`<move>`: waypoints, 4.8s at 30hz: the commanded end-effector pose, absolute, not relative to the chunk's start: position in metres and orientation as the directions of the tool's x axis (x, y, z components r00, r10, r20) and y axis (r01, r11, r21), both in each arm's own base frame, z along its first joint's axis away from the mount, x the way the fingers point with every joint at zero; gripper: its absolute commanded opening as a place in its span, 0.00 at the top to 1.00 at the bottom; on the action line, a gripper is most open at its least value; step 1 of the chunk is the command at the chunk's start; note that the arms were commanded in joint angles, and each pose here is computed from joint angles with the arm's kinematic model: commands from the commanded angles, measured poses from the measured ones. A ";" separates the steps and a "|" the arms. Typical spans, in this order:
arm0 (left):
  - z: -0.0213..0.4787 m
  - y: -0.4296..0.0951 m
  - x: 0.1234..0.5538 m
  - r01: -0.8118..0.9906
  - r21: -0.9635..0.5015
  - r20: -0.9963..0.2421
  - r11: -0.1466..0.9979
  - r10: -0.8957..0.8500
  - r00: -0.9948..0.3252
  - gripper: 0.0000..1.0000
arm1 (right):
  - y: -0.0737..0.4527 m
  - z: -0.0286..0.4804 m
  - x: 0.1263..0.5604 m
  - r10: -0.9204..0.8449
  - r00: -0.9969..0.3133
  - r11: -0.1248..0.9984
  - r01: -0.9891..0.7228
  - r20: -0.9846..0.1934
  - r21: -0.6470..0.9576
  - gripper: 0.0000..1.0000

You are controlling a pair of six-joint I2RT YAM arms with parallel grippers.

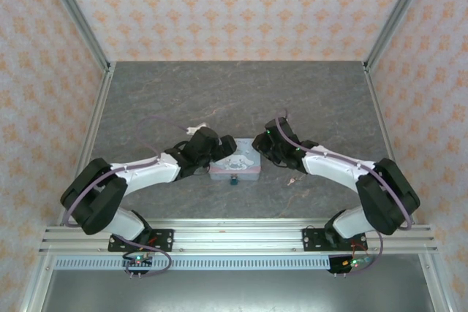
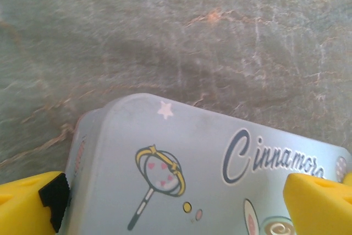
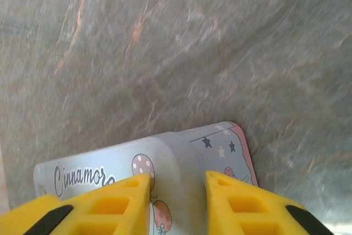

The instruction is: Unlock a padlock with a key

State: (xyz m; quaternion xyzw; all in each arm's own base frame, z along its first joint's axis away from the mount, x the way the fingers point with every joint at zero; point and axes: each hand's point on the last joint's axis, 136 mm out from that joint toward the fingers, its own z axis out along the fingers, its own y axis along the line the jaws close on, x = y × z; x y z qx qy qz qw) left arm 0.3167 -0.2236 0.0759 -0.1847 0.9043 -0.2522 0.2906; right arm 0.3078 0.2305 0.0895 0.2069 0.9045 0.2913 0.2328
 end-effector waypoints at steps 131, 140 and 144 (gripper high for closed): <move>0.128 -0.217 0.339 -0.250 -0.717 -0.270 0.651 -0.590 -0.761 0.00 | 0.088 0.035 0.202 0.926 -0.364 0.371 0.834 -0.099 0.408 0.60; 0.124 -0.222 0.338 -0.234 -0.733 -0.260 0.639 -0.580 -0.772 0.00 | 0.090 0.032 0.212 0.930 -0.348 0.367 0.845 -0.121 0.389 0.63; 0.122 -0.227 0.339 -0.230 -0.740 -0.246 0.632 -0.572 -0.782 0.00 | 0.092 0.030 0.216 0.929 -0.348 0.369 0.847 -0.124 0.383 0.65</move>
